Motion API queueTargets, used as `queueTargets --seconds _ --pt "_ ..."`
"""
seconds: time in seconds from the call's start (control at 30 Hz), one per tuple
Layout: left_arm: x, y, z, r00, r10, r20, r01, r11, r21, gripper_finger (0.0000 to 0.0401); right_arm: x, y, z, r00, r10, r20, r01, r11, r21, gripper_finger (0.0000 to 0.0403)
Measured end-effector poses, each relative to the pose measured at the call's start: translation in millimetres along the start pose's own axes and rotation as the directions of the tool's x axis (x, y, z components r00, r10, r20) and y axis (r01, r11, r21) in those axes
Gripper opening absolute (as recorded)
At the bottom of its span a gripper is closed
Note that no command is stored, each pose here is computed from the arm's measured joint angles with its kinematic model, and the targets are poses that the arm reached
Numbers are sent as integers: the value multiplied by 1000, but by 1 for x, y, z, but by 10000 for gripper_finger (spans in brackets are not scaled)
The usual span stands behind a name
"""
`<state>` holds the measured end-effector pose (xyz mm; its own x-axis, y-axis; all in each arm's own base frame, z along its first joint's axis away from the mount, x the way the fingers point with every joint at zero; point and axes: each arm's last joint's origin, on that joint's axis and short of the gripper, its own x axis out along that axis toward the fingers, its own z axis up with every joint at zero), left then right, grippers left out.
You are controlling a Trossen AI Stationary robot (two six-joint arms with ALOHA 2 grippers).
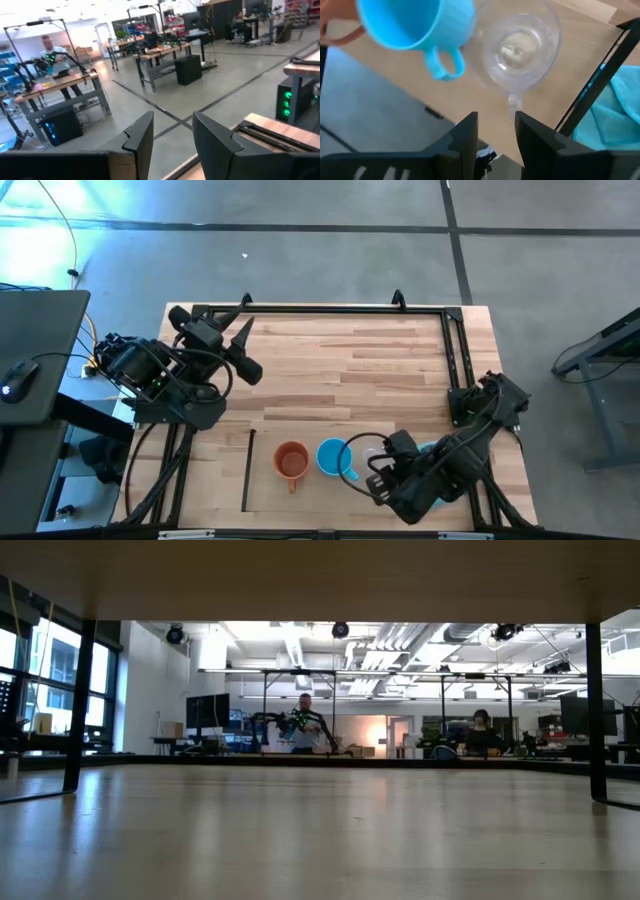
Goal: Stack small to large cups/mugs on shelf
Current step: Return to Home Position
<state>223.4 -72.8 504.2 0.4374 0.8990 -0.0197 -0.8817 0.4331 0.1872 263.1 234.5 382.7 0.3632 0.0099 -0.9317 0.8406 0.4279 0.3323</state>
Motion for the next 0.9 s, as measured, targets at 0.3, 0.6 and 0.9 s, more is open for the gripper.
queueTargets --seconds 0.3,0.6,0.9 --pt "-4 -4 -3 981 -148 -123 150 989 12 124 -53 5 15 969 222 110 -175 928 -330 122" --pt "-31 -9 21 951 -306 -56 308 951 36 124 -109 -39 53 860 343 378 24 712 -702 122" --pt "-44 -16 65 880 -465 100 447 880 159 124 -172 -97 90 696 451 558 355 460 -814 122"
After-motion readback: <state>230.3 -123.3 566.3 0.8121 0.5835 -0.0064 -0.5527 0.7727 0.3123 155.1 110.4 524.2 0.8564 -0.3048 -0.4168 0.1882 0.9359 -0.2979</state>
